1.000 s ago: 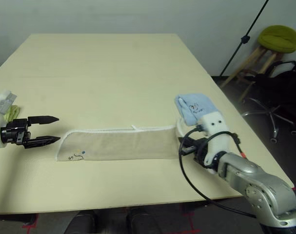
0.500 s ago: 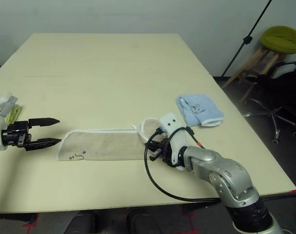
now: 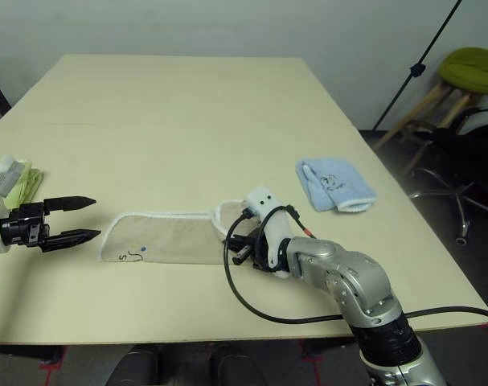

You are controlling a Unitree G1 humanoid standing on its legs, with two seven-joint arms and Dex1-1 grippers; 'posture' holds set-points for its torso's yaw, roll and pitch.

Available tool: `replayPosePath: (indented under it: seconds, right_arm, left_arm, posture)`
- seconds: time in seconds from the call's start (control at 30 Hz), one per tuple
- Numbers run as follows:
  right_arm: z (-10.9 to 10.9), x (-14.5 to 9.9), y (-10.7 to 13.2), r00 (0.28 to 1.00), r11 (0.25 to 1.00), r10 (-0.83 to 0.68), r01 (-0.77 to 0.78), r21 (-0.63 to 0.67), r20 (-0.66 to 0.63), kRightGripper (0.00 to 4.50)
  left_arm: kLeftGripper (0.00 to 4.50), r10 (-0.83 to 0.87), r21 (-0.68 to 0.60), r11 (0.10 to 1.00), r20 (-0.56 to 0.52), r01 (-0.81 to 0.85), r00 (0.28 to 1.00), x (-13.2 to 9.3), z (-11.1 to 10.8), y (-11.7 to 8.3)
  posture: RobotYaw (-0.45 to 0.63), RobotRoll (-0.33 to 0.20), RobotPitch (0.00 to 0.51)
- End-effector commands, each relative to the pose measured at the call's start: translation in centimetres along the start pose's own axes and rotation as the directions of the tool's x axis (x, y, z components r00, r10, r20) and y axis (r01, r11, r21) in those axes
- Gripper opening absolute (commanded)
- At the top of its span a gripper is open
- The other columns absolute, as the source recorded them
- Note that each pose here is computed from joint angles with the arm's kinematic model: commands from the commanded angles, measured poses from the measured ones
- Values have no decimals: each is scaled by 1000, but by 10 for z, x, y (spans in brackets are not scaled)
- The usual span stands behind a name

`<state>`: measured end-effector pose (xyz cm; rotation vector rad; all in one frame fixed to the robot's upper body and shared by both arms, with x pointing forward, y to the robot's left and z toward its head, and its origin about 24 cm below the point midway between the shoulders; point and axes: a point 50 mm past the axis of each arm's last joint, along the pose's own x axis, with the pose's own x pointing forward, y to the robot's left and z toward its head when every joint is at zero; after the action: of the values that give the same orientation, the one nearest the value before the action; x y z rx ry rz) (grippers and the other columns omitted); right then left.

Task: Fold the towel and set it aside.

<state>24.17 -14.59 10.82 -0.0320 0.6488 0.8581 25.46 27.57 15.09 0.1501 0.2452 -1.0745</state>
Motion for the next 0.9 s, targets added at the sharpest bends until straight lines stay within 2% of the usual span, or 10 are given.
replayPosePath:
  seconds: [0.03,0.17,0.27,0.3,0.4,0.5,0.63,0.8,0.9]
  right_arm:
    - [2,-15,1,995,996,84,-82,27,-52,1493]
    - [14,-37,5,979,981,193,-192,23,-58,2895]
    - [39,-61,-3,981,981,190,-189,-30,35,4019]
    - [47,-68,-9,986,988,145,-139,-68,80,4418]
    - [55,-84,-29,980,991,64,-40,-125,188,4466]
    - [49,-89,-52,959,975,-35,94,-201,280,4466]
    - [42,-81,-74,894,956,-151,242,-168,422,4466]
    - [26,-65,-81,855,952,-208,287,-101,475,4466]
    - [15,-53,-82,856,956,-226,285,-61,466,3834]
  left_arm:
    - [4500,-10,3,1000,-10,10,1000,10,3,-4]
    - [4500,16,4,1000,-21,-16,1000,31,13,-4]
    - [4500,43,22,999,-67,-42,997,56,23,-3]
    - [4500,46,38,998,-70,-44,996,64,27,-3]
    - [4500,-19,47,999,-14,20,1000,91,38,-8]
    - [4500,-77,56,996,52,74,996,126,47,-14]
    - [4500,-127,89,989,76,120,989,163,46,-23]
    - [4500,-149,95,985,51,143,988,194,37,-28]
    - [4500,-159,109,982,38,154,987,207,33,-29]
  posture:
    - [103,0,79]
    - [84,0,76]
    - [80,0,72]
    - [78,0,71]
    - [72,0,67]
    - [62,0,60]
    - [46,0,61]
    - [31,0,63]
    - [28,0,64]
